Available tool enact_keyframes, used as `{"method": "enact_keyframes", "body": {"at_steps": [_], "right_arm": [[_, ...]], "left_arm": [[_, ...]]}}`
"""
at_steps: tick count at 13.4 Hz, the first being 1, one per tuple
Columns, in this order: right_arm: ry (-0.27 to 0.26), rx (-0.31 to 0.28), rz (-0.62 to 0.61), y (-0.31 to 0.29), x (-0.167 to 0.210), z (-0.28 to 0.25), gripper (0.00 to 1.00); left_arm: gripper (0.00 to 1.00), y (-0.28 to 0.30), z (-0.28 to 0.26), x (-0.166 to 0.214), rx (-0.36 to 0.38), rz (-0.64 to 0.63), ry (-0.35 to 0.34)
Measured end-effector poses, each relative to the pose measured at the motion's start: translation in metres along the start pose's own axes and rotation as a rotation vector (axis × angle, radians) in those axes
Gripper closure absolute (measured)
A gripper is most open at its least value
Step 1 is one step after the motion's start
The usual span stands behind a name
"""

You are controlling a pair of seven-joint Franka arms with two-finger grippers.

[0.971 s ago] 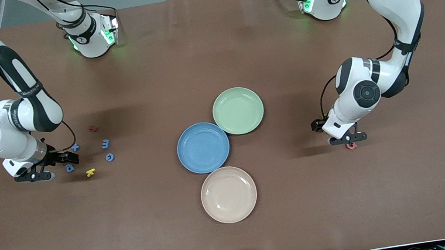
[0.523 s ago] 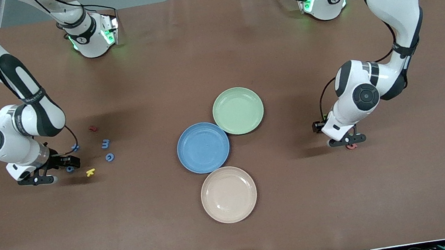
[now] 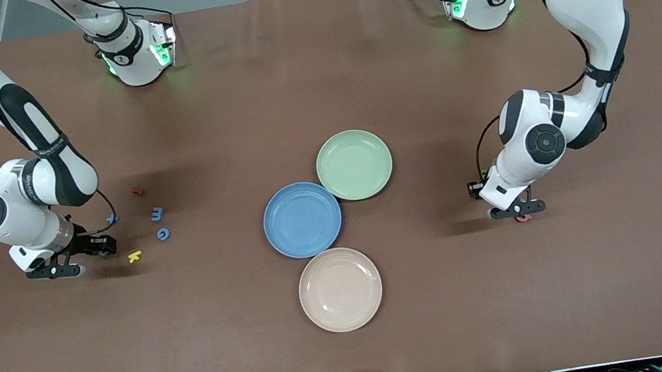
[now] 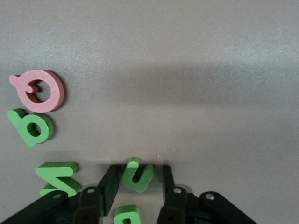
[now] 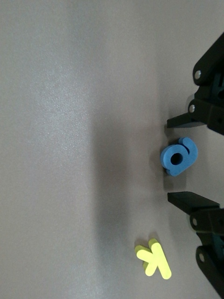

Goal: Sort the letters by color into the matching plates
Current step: 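Place the green n on the green plate while the right gripper carries the blue d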

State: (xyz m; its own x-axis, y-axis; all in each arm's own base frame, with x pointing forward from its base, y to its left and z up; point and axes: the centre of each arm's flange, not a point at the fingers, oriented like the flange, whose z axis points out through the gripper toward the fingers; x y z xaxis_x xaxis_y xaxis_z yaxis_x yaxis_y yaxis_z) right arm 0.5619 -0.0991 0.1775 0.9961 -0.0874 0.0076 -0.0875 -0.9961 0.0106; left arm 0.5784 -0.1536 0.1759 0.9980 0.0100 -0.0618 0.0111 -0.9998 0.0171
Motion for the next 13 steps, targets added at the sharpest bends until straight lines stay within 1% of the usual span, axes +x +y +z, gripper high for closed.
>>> {"method": "enact_keyframes", "body": {"at_steps": [1,2,4,5,9,10,11,13], "right_arm": [[-0.001,0.0,0.0,0.0,0.0,0.001,0.36],[-0.002,0.0,0.0,0.0,0.0,0.001,0.36],[-0.004,0.0,0.0,0.0,-0.001,0.002,0.36],[-0.005,0.0,0.0,0.0,-0.001,0.003,0.36],[-0.006,0.0,0.001,0.0,-0.001,0.003,0.37],[-0.006,0.0,0.001,0.0,-0.001,0.003,0.4],[-0.006,0.0,0.001,0.001,-0.001,0.003,0.4],[-0.007,0.0,0.001,0.001,-0.001,0.004,0.55]], "left_arm": [[0.64,-0.001,-0.001,0.001,0.0,-0.002,0.003],[0.67,-0.001,-0.002,0.002,-0.001,-0.003,0.005],[0.67,-0.001,-0.003,0.003,-0.004,-0.004,0.014],[0.7,-0.001,-0.004,0.004,-0.006,-0.006,0.02],[0.7,0.001,-0.014,0.01,-0.011,-0.038,0.041],[0.7,0.003,-0.022,0.011,-0.008,-0.045,0.039],[0.7,0.01,-0.033,0.009,-0.002,-0.054,0.024],[0.7,0.043,-0.06,-0.005,0.007,-0.077,-0.002]]}}
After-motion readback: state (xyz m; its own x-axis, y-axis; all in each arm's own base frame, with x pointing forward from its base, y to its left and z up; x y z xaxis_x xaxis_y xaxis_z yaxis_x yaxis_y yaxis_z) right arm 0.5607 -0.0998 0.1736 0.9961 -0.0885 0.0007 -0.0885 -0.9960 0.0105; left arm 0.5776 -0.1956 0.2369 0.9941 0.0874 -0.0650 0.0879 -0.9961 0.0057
